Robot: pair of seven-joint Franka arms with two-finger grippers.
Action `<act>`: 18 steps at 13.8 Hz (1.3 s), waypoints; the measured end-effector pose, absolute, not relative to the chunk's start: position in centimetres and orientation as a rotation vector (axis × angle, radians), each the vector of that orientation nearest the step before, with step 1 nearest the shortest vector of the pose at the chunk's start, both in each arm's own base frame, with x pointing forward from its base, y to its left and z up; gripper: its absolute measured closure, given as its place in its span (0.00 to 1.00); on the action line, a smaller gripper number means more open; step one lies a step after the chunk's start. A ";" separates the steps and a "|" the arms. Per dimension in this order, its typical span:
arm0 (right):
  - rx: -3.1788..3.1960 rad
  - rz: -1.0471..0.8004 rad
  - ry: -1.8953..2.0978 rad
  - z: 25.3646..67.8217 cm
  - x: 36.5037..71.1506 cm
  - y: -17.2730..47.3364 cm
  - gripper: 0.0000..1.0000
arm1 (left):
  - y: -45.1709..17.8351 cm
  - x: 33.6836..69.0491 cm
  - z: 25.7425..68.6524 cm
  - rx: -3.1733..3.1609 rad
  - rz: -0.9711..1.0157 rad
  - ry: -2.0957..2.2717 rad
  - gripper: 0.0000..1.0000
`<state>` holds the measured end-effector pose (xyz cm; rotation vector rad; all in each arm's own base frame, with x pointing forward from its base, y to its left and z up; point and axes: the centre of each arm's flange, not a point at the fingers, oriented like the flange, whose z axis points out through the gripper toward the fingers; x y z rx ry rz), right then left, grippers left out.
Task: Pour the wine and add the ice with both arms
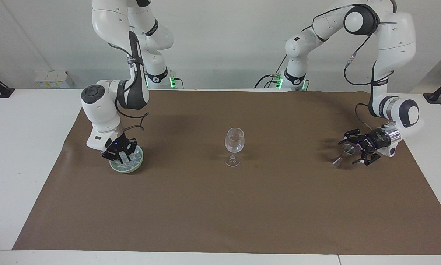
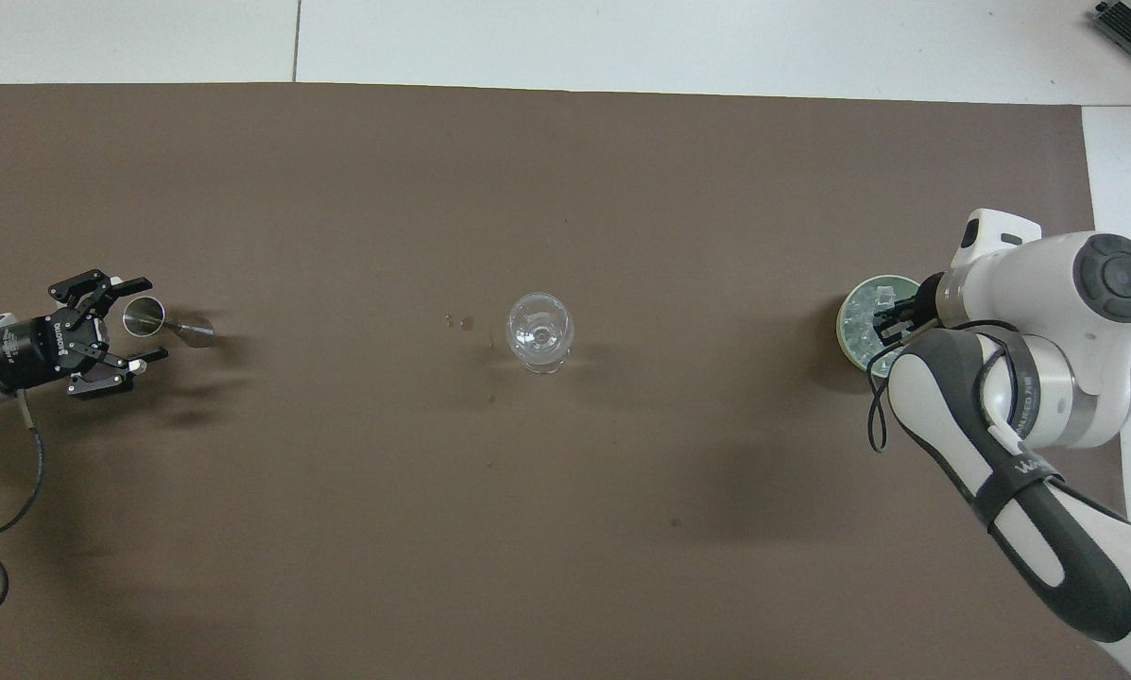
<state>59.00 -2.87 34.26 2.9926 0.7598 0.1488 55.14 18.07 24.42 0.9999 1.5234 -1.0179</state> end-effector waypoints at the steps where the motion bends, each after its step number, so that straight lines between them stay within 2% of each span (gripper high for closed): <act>1: 2.996 0.136 0.758 35.1 59.2 -2.9 0.73 | 18.1 55.2 24.6 0.997 -1.023 1.521 0.00; 7: 3.062 0.074 0.578 43.7 59.7 -1.4 0.73 | 18.4 55.6 26.5 0.982 -1.056 1.521 0.00; 11: 3.105 0.020 0.454 48.5 59.3 4.7 0.73 | 18.3 56.0 29.5 0.984 -1.065 1.528 0.00; 15: 3.141 0.058 0.295 53.6 58.5 12.4 0.73 | 17.5 56.4 33.7 1.032 -1.033 1.516 0.00; 18: 3.181 0.117 0.156 55.1 56.9 19.5 0.73 | 15.0 57.1 37.5 1.145 -0.997 1.493 0.00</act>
